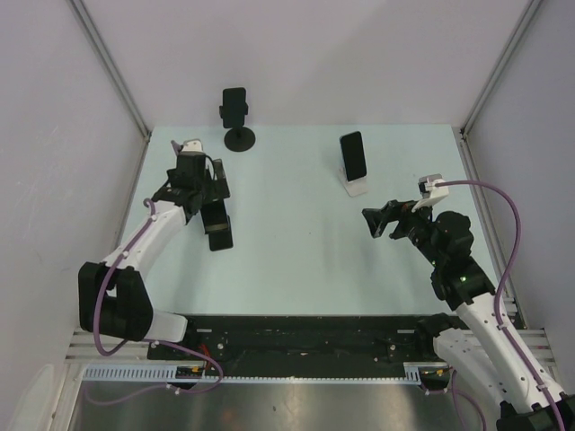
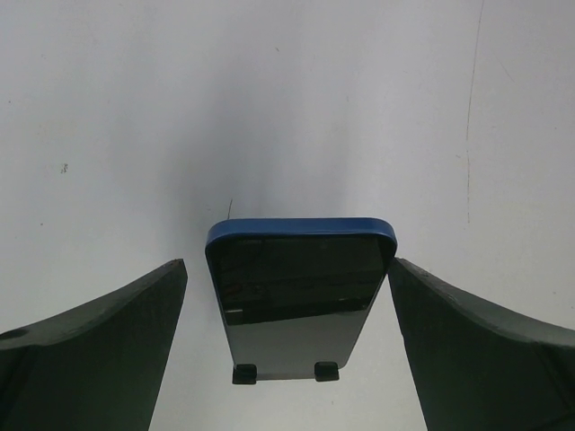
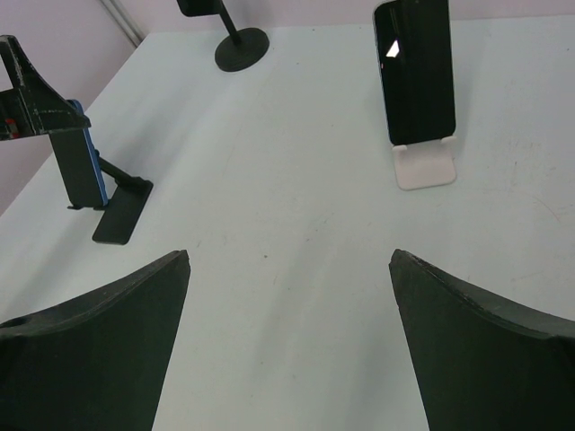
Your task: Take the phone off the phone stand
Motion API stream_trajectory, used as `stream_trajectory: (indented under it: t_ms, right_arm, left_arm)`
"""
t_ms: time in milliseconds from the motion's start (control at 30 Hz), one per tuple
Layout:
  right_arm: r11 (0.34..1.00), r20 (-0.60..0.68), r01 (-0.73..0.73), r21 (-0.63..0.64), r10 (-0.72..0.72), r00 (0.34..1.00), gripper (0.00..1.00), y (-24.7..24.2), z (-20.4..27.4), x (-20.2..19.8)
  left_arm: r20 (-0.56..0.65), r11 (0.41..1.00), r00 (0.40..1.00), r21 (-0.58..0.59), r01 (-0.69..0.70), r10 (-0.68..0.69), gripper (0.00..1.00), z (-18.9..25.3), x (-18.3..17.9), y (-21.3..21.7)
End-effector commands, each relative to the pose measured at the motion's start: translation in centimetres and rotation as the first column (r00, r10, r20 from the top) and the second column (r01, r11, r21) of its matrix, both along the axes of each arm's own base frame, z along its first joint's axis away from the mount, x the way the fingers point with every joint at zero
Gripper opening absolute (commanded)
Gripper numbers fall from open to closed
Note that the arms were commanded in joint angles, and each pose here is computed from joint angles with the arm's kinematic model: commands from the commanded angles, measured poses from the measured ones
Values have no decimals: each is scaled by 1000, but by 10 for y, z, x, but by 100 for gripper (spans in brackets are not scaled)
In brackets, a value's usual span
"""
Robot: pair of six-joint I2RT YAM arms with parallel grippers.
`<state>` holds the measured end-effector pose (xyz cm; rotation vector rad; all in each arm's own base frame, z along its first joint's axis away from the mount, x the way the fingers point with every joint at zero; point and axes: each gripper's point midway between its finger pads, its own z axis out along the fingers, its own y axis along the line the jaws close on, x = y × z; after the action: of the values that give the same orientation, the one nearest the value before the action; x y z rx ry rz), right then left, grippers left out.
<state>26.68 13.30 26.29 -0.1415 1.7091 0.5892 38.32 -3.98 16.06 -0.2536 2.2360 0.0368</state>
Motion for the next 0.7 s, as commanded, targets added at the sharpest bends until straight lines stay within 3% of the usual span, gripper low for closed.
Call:
stream_trajectory:
  t_ms: [0,133,433,667]
  right_arm:
    - [1000,33,-10,-12,10,999,100,1,6,1]
    - [1000,31,-9,-14,9,999,100,1,5,0]
    - [1000,26,-2,-15,3,1000,100,-1,4,-2]
    - [999,44,-45,-2,45,998,100,5,10,-6]
  left_arm:
    - [47,999,999,-27,-27,28,100,4,9,-2]
    - [50,999,999,-42,-13,15,97,-1,10,-6]
    - [37,998,999,-59,25,-23,79,-7,4,-12]
    - [92,994,993,-74,74,-67,50,14,-2,-17]
